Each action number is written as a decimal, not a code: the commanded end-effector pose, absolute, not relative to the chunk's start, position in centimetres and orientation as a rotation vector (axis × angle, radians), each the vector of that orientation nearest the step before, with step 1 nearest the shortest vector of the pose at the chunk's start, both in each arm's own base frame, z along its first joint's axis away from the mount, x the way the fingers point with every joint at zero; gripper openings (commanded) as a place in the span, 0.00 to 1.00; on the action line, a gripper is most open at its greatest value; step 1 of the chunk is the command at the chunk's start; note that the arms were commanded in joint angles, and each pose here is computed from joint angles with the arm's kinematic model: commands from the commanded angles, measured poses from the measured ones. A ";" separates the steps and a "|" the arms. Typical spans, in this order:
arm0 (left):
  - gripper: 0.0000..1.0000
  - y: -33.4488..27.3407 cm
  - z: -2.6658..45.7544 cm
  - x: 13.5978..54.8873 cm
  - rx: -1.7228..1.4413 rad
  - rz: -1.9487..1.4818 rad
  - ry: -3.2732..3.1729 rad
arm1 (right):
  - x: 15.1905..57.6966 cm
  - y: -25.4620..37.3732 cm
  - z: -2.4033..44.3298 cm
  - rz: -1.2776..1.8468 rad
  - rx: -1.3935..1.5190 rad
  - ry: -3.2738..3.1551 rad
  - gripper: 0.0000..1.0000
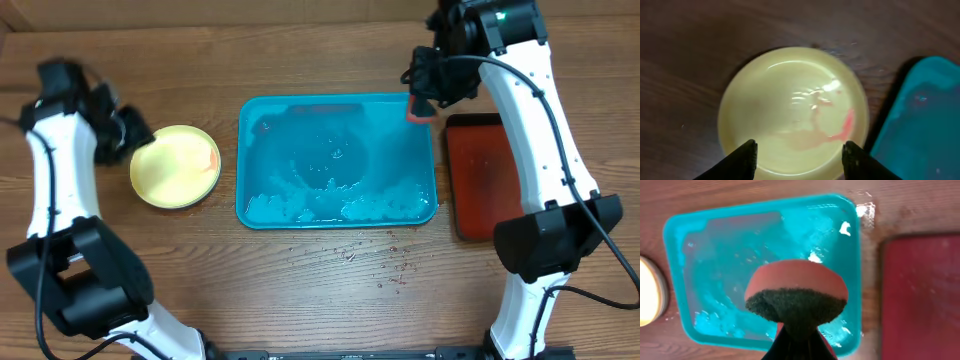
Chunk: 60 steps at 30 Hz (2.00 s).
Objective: Clean dirty plates on tray and stack at the side
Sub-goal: 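Move the sponge with right gripper onto the dark red tray and release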
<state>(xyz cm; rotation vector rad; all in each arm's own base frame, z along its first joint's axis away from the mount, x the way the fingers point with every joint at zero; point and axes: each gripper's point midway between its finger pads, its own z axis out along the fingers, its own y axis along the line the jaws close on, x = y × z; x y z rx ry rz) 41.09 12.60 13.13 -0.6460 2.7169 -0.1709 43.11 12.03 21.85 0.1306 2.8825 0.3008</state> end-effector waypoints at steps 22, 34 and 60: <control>0.80 -6.8 17.3 46.6 0.078 -0.219 2.632 | 39.5 -4.8 8.0 -0.090 0.631 3.079 0.04; 1.00 -6.9 17.5 47.0 0.081 -0.219 2.613 | 39.0 -4.7 3.3 -0.068 0.464 3.094 0.11; 1.00 -7.0 17.5 46.9 0.081 -0.220 2.617 | 33.1 0.8 32.7 0.327 0.219 2.624 1.00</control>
